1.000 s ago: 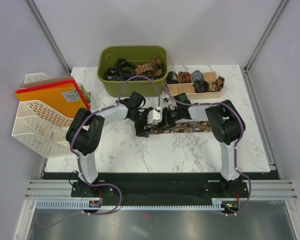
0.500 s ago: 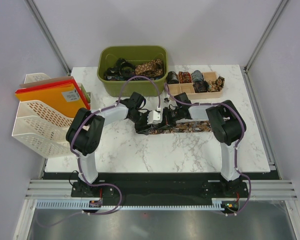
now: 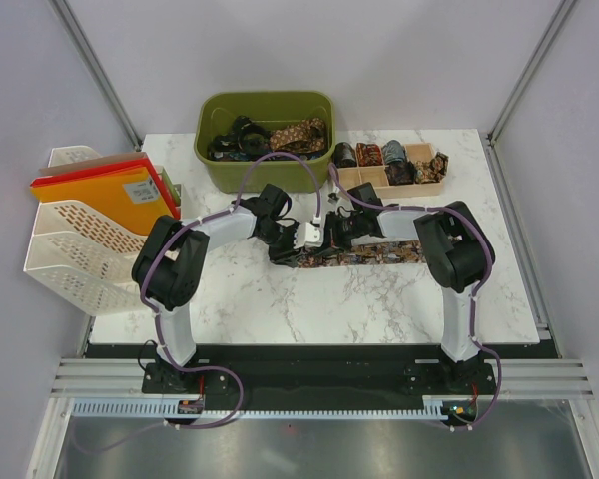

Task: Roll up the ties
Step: Roll the tie at the center of the board.

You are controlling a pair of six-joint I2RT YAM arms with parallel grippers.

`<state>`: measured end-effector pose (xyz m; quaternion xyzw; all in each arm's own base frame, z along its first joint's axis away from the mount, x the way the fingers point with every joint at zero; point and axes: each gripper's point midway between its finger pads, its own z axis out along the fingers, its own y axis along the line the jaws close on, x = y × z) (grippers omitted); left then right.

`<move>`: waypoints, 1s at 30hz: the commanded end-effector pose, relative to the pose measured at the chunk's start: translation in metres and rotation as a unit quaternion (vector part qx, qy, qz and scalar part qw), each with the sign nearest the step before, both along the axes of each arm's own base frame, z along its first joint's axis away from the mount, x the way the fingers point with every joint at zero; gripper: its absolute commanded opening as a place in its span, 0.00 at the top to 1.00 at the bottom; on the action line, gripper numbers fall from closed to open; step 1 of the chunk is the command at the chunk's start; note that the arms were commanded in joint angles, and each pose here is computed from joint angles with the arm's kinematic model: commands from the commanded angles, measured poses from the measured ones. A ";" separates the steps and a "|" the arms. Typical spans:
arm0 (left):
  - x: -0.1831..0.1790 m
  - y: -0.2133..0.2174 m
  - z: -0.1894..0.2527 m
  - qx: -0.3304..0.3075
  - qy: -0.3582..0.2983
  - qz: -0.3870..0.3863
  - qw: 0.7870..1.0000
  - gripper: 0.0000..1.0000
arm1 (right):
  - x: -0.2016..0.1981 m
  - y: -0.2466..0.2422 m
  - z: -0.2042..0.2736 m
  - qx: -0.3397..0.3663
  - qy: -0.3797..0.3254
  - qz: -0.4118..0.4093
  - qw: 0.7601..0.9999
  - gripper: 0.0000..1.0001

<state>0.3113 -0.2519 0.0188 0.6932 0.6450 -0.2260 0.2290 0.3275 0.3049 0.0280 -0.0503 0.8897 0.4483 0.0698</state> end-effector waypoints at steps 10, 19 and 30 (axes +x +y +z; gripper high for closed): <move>-0.006 -0.011 0.020 -0.026 0.002 -0.021 0.999 0.27 | 0.006 -0.004 -0.017 -0.029 -0.019 -0.009 0.999 1.00; 0.014 -0.022 0.033 -0.046 -0.025 0.010 0.999 0.16 | 0.006 -0.001 -0.012 -0.024 -0.023 -0.004 0.999 1.00; 0.007 -0.035 0.036 -0.057 -0.017 0.003 0.998 0.30 | 0.006 0.001 -0.011 -0.020 -0.020 -0.005 1.000 1.00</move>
